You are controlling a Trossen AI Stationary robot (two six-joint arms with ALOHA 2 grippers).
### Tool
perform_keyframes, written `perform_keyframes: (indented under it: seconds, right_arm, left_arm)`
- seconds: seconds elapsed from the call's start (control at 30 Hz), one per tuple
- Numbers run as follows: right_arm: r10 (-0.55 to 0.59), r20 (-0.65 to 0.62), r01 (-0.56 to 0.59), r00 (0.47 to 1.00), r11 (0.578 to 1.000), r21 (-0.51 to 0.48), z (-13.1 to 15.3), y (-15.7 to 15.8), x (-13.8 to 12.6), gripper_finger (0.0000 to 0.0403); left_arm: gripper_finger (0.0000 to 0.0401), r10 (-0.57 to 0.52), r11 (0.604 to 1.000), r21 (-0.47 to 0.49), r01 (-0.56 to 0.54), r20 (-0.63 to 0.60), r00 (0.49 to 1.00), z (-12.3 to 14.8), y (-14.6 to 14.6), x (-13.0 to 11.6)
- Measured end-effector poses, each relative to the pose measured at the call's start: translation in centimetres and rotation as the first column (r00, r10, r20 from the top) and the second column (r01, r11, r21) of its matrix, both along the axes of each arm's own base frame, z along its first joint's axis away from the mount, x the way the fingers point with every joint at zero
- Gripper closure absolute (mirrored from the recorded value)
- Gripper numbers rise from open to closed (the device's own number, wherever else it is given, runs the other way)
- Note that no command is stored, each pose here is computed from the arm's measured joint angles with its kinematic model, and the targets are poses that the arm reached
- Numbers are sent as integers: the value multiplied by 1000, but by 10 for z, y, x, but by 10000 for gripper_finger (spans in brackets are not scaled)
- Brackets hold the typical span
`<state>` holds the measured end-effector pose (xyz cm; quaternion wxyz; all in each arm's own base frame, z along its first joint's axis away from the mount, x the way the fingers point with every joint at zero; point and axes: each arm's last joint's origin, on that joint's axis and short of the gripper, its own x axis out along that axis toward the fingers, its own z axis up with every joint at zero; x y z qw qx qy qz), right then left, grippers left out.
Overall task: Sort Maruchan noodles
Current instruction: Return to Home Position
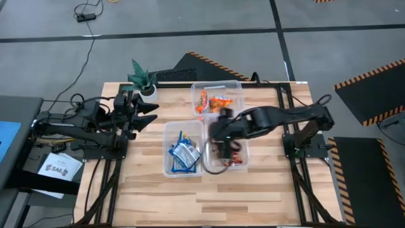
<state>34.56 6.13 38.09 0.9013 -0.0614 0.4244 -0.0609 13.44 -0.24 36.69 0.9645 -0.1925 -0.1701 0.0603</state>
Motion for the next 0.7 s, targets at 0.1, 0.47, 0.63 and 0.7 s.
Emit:
perform_keyframes:
  seconds: [0.1,0.47,0.63,0.7]
  right_arm:
    - [-40,-87,41,995,999,10,-2,-4,-31,111]
    - [-402,155,332,903,879,342,-39,5,-174,136]
    - [-512,228,359,828,798,484,-52,4,-198,210]
    - [-520,232,362,822,792,492,-52,2,-200,268]
  left_arm:
    - [166,2,1000,3,-2,-3,1000,0,0,0]
    - [166,3,1000,9,-3,-13,1000,-1,0,0]
    - [166,3,1000,10,-2,-12,1000,-1,0,-2]
    - [166,1,1000,26,-1,-14,1000,0,0,-4]
